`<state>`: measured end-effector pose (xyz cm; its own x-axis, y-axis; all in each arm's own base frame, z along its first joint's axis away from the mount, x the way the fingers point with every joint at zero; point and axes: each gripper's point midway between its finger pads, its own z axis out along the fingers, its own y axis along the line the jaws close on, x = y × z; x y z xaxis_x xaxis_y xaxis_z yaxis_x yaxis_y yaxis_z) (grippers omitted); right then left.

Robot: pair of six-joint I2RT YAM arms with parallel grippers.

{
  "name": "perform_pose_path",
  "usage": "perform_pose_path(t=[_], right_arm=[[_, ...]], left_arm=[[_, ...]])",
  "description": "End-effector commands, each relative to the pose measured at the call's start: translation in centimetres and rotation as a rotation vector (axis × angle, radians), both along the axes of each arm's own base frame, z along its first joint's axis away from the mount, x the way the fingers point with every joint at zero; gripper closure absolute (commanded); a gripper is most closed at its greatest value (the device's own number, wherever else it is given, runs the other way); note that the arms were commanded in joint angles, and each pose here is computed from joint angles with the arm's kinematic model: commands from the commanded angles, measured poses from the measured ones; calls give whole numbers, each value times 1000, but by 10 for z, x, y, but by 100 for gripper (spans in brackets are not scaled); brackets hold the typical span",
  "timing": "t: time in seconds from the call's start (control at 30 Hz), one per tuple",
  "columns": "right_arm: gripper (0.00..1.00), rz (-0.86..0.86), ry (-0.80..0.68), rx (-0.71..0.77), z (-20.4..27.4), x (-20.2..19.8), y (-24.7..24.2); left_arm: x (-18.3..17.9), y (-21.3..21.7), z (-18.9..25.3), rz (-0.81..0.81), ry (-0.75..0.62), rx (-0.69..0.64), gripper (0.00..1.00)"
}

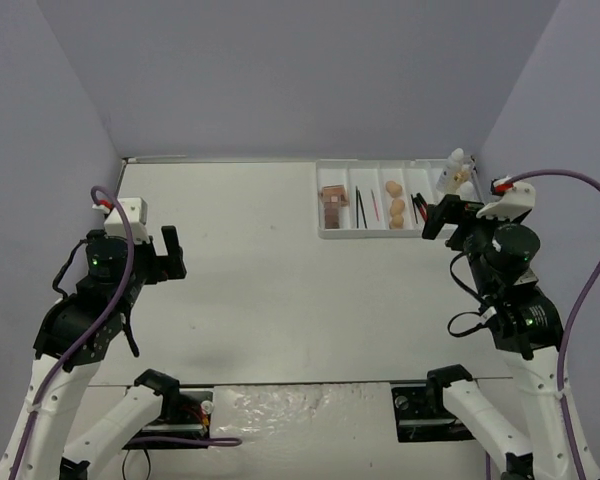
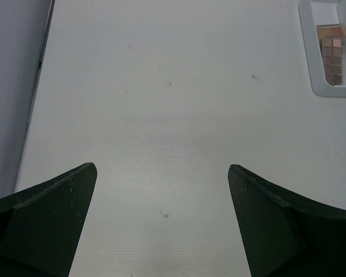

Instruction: Organize the makeup

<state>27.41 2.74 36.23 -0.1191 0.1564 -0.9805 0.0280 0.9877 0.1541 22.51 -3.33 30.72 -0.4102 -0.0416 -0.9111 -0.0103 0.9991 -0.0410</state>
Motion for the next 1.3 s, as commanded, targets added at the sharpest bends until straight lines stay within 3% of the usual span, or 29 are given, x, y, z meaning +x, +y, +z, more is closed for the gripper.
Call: perform_pose_path(t=[0.0, 0.17, 0.4, 1.27], right_arm=[[0, -93, -120, -22, 34, -38, -26], [0, -109, -177, -34, 43, -67, -36], [0, -72, -183, -43, 30, -79, -33], [0, -58, -194, -94, 39, -80, -32]], left_arm=[[3, 13, 33, 53, -128, 13, 3], [7, 18, 27, 78, -120, 44, 3], [18, 11, 15, 74, -114, 23, 3], [45, -12, 9, 51, -94, -65, 3]])
